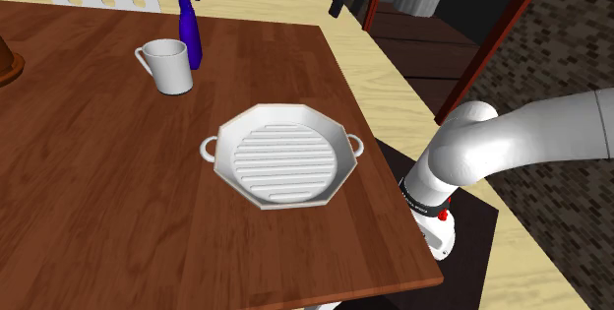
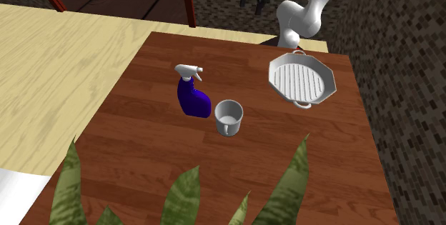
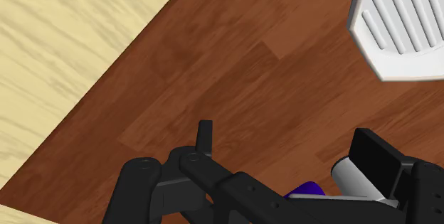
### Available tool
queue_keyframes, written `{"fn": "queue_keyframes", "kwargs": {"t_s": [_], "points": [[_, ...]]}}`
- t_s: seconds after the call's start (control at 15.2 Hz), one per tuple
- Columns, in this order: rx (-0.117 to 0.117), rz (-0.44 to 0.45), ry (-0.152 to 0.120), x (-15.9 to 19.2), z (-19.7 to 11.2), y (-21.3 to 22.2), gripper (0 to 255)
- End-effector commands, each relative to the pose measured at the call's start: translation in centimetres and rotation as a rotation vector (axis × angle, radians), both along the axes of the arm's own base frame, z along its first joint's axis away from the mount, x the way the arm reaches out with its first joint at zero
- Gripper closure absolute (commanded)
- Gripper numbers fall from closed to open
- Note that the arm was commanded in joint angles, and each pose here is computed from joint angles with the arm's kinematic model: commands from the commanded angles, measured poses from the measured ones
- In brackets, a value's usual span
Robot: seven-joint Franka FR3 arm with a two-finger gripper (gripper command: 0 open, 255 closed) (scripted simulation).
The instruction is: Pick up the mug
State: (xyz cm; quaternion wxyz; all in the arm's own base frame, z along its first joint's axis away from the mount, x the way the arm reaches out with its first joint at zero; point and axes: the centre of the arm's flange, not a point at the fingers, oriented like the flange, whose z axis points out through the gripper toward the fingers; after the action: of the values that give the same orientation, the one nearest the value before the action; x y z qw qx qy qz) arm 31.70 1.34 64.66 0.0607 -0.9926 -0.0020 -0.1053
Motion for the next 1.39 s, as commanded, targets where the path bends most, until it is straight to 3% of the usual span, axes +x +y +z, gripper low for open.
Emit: {"fn": "queue_keyframes", "kwargs": {"t_s": [0.0,1.32], "points": [[0.000,0.000,0.000,0.0,0.0,0.0,0],[-0.040,-0.005,0.145,21.2,-5.6,17.9,0]]}}
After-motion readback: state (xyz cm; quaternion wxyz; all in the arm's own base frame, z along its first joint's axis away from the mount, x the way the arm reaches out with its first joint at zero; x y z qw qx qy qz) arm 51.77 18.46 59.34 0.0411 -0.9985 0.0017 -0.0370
